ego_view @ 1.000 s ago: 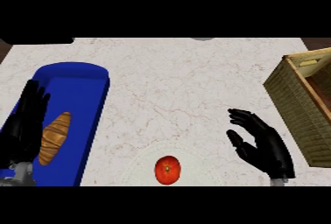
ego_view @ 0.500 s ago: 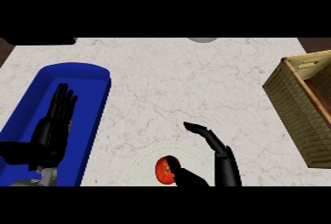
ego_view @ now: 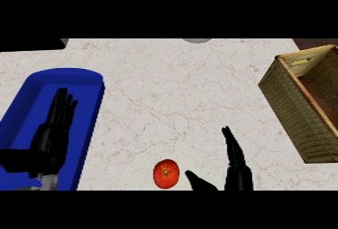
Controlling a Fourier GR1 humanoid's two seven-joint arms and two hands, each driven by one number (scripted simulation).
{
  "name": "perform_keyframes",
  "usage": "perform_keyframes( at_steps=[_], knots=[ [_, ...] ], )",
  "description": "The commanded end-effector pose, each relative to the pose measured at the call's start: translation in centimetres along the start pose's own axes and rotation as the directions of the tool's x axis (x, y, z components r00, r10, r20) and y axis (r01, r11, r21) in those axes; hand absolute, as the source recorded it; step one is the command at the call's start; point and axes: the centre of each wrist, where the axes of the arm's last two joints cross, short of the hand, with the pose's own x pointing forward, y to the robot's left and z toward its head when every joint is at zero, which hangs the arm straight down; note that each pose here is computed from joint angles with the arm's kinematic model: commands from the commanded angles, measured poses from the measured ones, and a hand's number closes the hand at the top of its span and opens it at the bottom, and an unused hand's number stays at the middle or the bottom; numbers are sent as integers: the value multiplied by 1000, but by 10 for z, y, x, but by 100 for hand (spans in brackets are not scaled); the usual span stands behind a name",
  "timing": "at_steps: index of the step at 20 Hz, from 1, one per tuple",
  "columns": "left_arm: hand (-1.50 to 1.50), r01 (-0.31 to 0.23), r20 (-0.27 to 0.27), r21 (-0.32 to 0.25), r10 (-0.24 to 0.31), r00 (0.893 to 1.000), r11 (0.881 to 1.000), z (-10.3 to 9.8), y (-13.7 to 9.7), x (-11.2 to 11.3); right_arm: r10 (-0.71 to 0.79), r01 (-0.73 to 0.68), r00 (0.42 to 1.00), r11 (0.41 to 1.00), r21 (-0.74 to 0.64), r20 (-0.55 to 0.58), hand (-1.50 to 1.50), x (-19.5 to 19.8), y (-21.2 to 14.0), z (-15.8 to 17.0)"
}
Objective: Pick the tomato from the placemat and place it in the basket
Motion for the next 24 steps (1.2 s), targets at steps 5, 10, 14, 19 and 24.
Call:
perform_keyframes(
  at_steps=[5,10,14,19,24],
  knots=[
    [0,1,18,-9,-1,1000,1000,2,-3,2,336,-309,926,937,165,-171,-150,-4,-12,18],
    [0,-13,4,-42,13,1000,999,7,-8,-3,394,-330,891,903,276,-225,-150,53,-14,30],
    [0,-13,20,-48,14,1000,999,-1,-14,-5,461,-384,856,870,308,-236,-150,93,-29,38],
    [0,-16,28,-53,18,999,998,-3,-14,3,575,-491,769,811,319,-278,-150,106,-34,44],
    [0,-29,30,-62,31,999,998,4,-23,-3,620,-527,718,781,335,-315,-150,109,-34,41]
  ],
)
